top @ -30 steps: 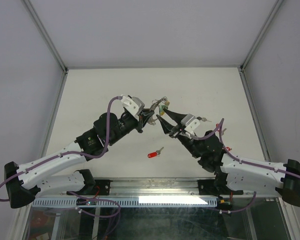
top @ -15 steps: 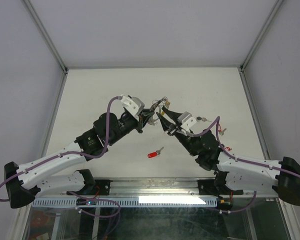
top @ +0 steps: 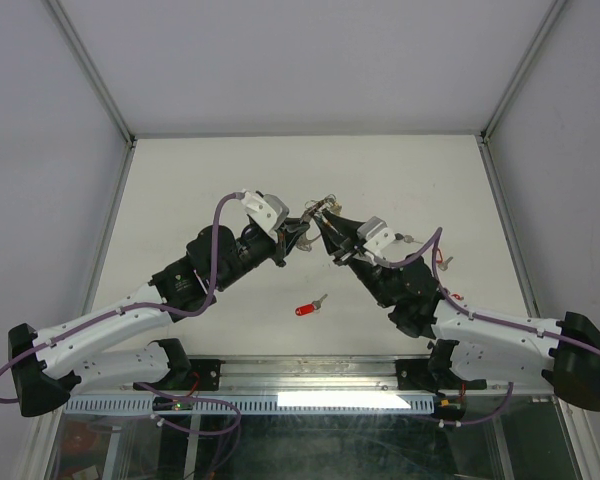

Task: Put the keys on the keyring

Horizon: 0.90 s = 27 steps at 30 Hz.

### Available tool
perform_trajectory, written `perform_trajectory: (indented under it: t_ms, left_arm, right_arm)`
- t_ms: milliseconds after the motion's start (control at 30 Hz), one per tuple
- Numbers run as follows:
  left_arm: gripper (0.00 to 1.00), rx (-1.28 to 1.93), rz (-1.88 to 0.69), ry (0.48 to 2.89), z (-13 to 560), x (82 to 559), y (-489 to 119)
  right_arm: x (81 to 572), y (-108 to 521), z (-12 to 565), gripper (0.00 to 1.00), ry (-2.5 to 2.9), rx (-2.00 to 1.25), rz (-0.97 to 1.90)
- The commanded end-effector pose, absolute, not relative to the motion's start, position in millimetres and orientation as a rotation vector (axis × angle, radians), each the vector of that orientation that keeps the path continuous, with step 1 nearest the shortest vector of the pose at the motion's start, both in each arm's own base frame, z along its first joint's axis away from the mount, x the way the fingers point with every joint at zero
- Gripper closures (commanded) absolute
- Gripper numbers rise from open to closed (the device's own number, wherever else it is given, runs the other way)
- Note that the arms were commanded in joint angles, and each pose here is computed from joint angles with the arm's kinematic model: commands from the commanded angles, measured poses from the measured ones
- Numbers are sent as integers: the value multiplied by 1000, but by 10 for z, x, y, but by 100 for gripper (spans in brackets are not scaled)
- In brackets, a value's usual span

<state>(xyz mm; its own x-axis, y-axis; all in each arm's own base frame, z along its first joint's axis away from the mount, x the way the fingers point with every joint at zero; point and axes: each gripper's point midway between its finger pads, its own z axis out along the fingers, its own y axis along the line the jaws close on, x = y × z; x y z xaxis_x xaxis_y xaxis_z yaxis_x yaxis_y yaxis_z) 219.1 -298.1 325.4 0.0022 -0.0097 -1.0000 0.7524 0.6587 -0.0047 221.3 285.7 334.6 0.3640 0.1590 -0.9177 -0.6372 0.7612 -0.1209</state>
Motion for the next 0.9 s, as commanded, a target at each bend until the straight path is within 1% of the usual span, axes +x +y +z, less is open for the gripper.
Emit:
perform_trajectory:
  t_ms: [0,133,233,533,867]
  left_arm:
    - [100,604,-741,1350,3691,2136,-2966]
    - [100,601,-735,1352,3681,2143,-2956]
    - [100,595,-726,1353,3678,2153,-2940]
    - [100,589,-695,1357,3652,2179,-2893]
    - [100,632,-707,1356,3591,2130,-2926]
  right_arm:
    - [2176,2846,3711,79,1012,-440,605]
    - [2147,2848,3696,89,1024,-455,622]
    - [2105,2820,3690,99,1045,-465,641]
    - [1914,2761,3677,100,1126,-537,721]
    - [1890,2749,3764,100,1186,-590,704]
